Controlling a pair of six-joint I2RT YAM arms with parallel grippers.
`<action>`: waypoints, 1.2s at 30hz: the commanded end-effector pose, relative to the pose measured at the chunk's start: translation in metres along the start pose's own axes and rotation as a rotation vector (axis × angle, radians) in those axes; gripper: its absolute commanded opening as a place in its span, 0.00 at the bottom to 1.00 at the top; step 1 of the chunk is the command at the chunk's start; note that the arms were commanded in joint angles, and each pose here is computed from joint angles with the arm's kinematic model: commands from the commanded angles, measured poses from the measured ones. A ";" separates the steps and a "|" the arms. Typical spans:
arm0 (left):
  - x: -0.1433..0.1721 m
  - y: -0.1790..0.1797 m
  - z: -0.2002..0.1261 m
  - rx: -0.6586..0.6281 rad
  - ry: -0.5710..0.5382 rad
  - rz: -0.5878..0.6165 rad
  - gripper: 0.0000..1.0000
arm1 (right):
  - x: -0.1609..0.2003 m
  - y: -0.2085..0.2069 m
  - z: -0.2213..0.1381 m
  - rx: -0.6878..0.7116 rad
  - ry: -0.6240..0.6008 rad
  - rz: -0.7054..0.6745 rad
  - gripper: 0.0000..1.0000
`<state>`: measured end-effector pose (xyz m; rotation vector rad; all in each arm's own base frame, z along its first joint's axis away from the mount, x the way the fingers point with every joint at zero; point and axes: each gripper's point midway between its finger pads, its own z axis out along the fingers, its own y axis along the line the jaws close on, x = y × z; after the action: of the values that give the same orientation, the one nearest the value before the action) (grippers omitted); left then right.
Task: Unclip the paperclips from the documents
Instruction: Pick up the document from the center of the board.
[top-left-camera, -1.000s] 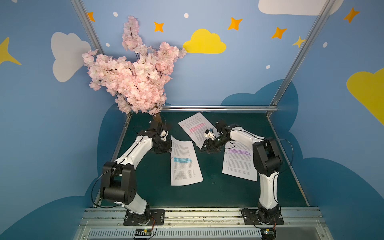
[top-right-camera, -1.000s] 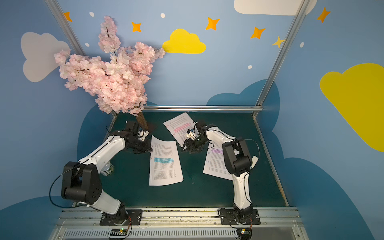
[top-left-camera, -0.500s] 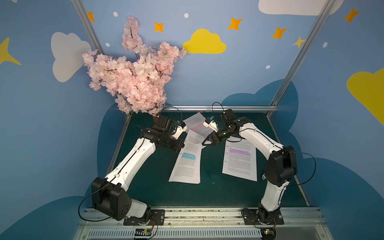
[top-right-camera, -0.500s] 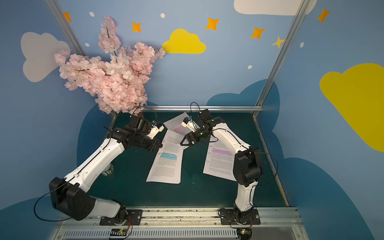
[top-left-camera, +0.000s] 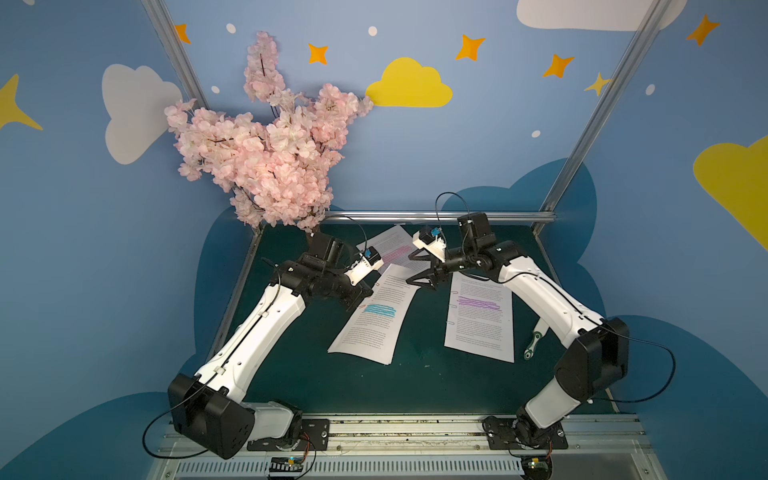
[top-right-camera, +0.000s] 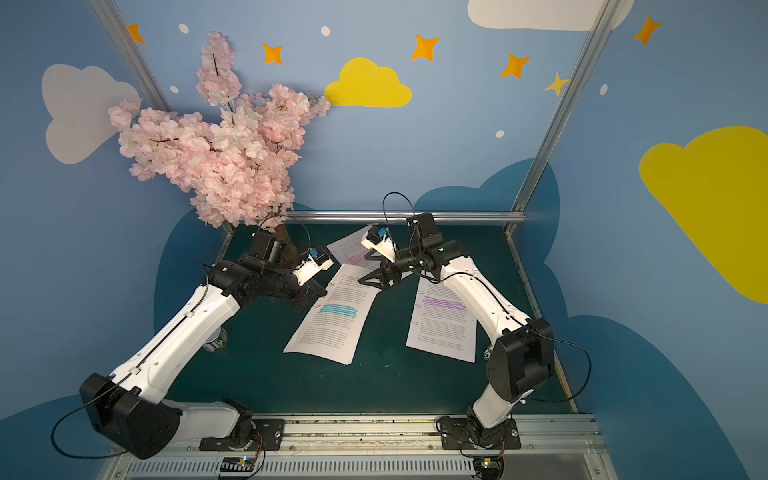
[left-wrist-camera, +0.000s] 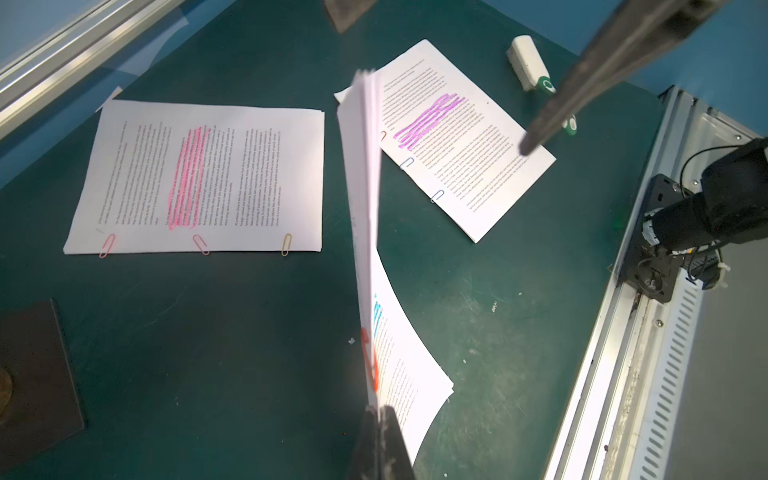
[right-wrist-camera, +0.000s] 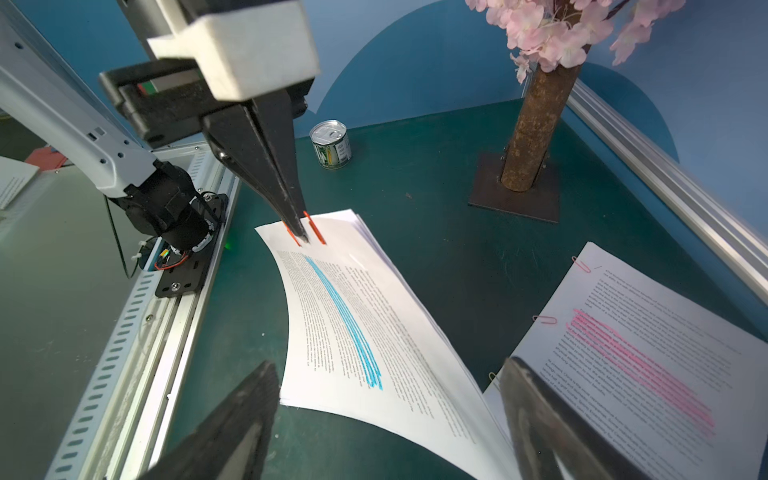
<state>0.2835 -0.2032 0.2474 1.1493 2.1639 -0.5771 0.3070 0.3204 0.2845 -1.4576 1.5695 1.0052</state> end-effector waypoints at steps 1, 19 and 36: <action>-0.007 -0.018 -0.006 0.055 -0.026 0.109 0.03 | -0.008 0.007 0.002 -0.071 -0.055 -0.057 0.75; -0.008 -0.015 -0.006 0.021 -0.029 0.165 0.07 | -0.002 0.028 0.023 -0.192 -0.030 -0.030 0.00; -0.011 -0.020 -0.011 0.033 -0.036 0.198 0.20 | 0.005 0.047 0.027 -0.230 0.033 -0.069 0.00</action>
<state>0.2741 -0.2110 0.2538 1.3165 2.0312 -0.5254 0.2651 0.3434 0.2640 -1.6529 1.4826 1.1641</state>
